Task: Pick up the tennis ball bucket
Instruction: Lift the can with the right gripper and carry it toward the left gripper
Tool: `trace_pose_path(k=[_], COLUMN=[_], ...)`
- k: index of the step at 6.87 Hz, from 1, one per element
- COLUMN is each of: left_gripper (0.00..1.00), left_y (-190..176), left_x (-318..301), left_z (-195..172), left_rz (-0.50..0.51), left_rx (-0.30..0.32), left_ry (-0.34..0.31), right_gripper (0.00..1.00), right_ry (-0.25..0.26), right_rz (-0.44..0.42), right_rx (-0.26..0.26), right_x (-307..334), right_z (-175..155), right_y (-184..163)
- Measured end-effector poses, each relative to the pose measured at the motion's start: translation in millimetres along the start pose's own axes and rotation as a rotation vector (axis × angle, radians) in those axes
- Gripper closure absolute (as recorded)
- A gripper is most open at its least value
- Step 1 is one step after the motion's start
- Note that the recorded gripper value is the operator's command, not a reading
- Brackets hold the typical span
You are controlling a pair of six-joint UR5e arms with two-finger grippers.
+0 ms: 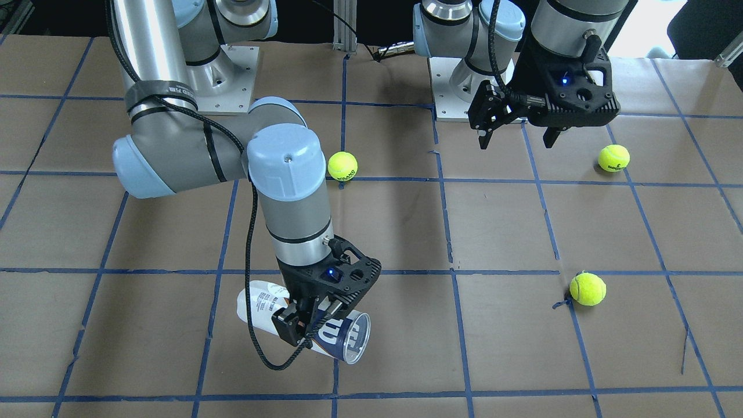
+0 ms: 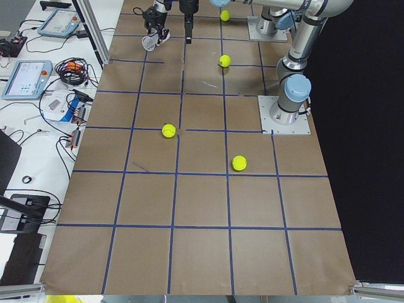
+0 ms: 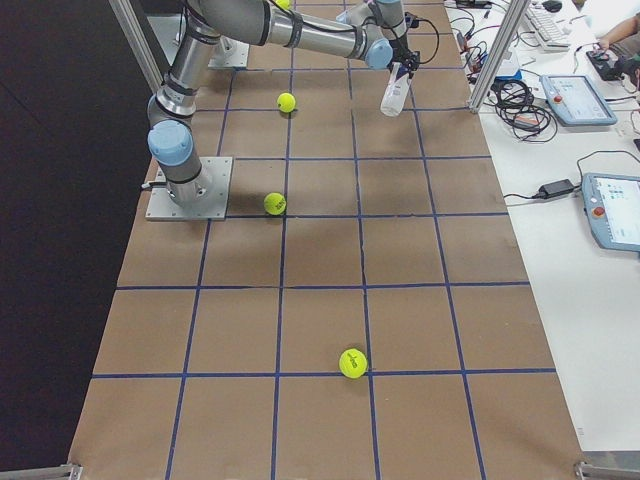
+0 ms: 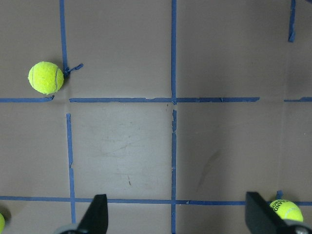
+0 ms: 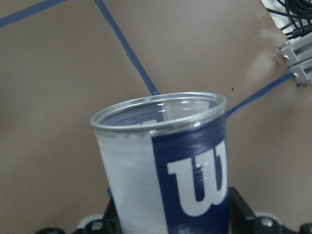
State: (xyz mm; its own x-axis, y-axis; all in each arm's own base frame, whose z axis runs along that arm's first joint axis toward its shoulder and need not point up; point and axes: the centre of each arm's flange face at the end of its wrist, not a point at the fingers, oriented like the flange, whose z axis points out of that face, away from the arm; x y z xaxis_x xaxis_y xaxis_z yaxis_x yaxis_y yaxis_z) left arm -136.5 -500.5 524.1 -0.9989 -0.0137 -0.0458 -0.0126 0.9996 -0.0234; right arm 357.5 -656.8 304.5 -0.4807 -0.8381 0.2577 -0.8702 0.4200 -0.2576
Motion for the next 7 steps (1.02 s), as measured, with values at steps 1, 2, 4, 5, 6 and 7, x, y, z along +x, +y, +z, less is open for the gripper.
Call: trace_pose_path(k=[1,2,4,5,6,7], left_gripper=[0.0,0.0,0.0,0.0,0.0,0.0], left_y=[0,0,0,0,0,0], left_x=[0,0,1,1,0,1], left_z=[0,0,0,0,0,0], left_rz=[0.0,0.0,0.001,0.001,0.001,0.001], left_rx=[0.0,0.0,0.0,0.0,0.0,0.0], left_ry=[0.0,0.0,0.0,0.0,0.0,0.0], right_gripper=[0.27,0.27,0.25,0.25,0.24,0.05], right_ry=[-0.011,-0.017,-0.027,-0.034,-0.046,-0.06], right_rz=[-0.055,-0.089,-0.166,-0.201,-0.237,-0.257], right_rx=[0.01,0.016,0.026,0.024,0.014,0.002], right_x=[-6,-12,-30,-37,-42,-46], right_z=[11,15,17,23,34,46], right_y=[-4,-8,-20,-23,-22,-19])
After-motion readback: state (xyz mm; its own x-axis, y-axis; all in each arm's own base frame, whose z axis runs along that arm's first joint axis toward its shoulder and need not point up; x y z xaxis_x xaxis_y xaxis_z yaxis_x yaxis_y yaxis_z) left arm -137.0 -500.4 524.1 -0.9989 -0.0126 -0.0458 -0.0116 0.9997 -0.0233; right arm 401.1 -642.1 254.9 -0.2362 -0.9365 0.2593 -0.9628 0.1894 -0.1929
